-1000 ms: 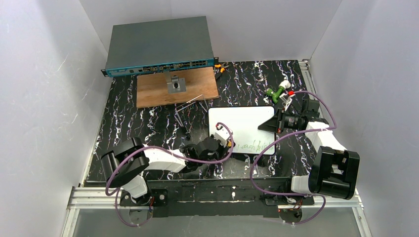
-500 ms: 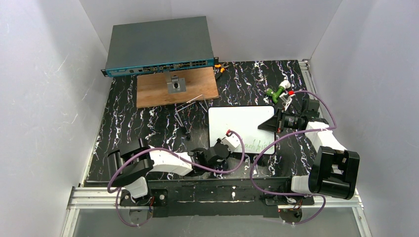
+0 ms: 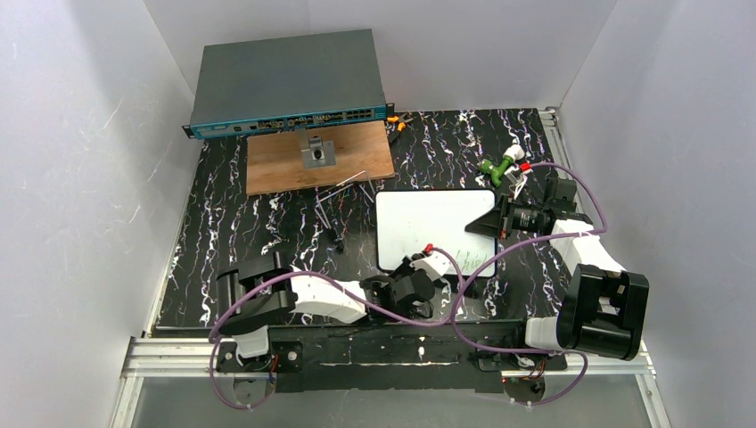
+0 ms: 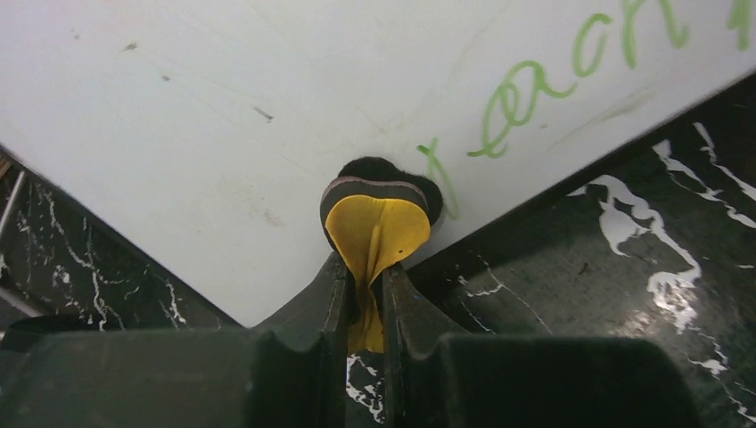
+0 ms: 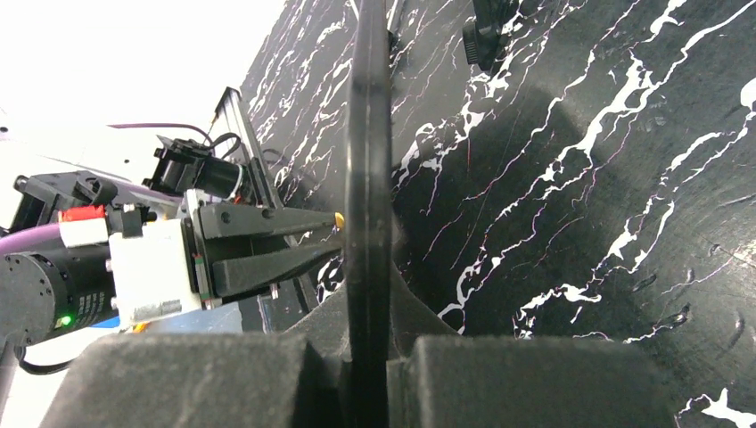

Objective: Erase the whiteboard

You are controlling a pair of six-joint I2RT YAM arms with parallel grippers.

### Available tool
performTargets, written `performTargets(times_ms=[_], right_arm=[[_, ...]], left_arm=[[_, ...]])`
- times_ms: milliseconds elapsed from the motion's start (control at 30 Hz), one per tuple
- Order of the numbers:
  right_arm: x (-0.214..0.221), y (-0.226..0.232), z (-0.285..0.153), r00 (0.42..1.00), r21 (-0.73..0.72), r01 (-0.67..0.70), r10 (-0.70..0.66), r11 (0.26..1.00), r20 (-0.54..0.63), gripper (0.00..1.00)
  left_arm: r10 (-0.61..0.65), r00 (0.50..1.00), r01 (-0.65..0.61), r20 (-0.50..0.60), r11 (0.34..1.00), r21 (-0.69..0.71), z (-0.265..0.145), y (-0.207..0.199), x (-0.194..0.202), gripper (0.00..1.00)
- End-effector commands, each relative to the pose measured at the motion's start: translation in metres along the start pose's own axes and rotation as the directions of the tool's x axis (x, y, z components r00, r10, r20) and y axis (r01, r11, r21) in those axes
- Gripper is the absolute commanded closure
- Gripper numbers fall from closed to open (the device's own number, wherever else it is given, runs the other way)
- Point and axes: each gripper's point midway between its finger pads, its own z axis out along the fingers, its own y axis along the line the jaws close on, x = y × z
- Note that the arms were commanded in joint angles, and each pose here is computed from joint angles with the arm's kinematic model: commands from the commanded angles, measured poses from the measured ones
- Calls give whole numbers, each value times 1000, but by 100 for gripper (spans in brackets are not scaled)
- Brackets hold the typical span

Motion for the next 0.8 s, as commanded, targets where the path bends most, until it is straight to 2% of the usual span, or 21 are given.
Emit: performTargets(times_ms=[0,133,167,300,467,633,700,767], right_arm=[[0,22,0,1000,-81,-28,28,996,-4,99],[0,22,0,1000,-82,-26,26,996,-4,99],[0,22,0,1000,-82,-27,27,996,-4,99],[-1,23,0,1000,-78,-23,23,997,-3,99],[-1,22,0,1000,-81,-29,29,996,-4,99],[-1,24,0,1000,-79,-21,21,997,-2,99],[-1,24,0,1000,-78,-18,18,997,-1,99],[-2,25,0,1000,-80,-18,18,997,-1,99]], left_arm=[[-79,995,68,-64,984,-163,1,44,9,100],[-205,977,194,-56,967,-164,1,64,2,100],[-265,963,257,-42,957,-138,0,65,-3,100],[-445,895,442,24,894,75,-5,55,-24,100],[-466,885,449,23,865,226,-6,34,-48,100],[-435,898,412,-64,782,467,-7,-8,-71,100],[-404,908,402,-108,772,492,-5,-18,-69,100],[-398,907,417,-140,798,435,2,-14,-59,100]])
